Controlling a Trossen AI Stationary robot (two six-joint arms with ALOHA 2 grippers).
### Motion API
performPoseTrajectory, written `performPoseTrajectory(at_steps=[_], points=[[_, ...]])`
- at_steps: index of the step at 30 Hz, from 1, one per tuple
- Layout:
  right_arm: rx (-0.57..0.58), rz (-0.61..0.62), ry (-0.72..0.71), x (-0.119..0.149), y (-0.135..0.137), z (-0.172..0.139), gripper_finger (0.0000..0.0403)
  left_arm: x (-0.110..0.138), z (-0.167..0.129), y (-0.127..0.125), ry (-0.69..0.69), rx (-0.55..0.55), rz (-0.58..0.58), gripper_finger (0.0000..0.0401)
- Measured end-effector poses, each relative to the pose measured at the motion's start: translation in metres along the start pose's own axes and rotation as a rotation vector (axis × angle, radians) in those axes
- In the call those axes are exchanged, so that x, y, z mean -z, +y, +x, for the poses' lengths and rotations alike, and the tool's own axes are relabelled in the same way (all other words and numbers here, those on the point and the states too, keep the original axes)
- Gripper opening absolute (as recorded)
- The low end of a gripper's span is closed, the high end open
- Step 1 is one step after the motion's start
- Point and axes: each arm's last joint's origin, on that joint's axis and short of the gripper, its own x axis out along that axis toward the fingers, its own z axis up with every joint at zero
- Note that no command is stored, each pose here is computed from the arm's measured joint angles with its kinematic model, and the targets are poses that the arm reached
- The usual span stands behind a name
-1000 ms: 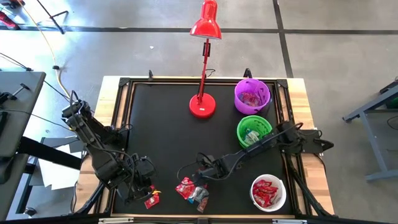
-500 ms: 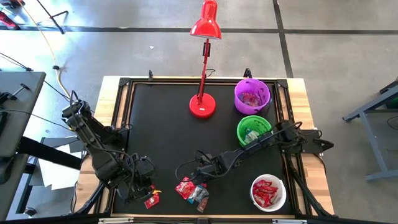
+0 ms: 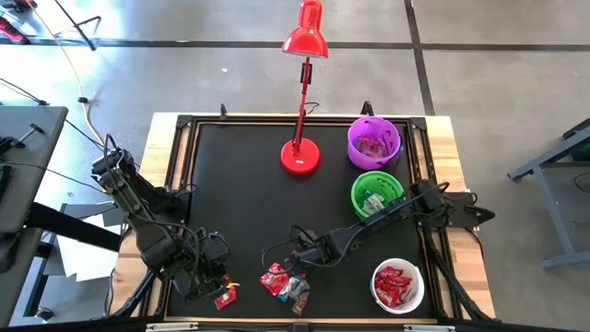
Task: Organize candy in baskets
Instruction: Put the red candy into the white bucket
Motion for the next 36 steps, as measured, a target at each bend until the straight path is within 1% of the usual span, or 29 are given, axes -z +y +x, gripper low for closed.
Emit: performPoseTrajectory(at_steps=[7,11,15,22,27,32,36], points=[[-0.046,-0.029,-0.049,0.004,0.005,-0.02,0.0009,0.0,0.0,0.0,-0.005,-0.001,0.001,0.0108],[-0.096,-0.036,-0.06,0.003,0.012,-0.034,0.0008,0.0,0.0,0.0,-0.011,-0.002,0.001,0.0108],[-0.105,-0.04,-0.06,0.003,0.013,-0.04,0.0008,0.0,0.0,0.0,-0.012,-0.002,0.002,0.0108],[-0.158,-0.083,-0.048,0.01,0.018,-0.06,0.0008,0.0,0.0,0.0,-0.015,-0.003,0.01,0.0108],[-0.218,-0.115,-0.031,0.02,0.022,-0.087,0.0008,-0.001,0.0,0.0,-0.022,-0.005,0.027,0.0108],[-0.27,-0.176,-0.015,0.034,0.02,-0.128,0.0008,-0.001,0.0,0.0,-0.027,-0.007,0.036,0.0108],[-0.263,-0.215,0.006,0.046,0.01,-0.162,0.0008,-0.003,0.0,0.001,-0.057,-0.016,0.06,0.0108]])
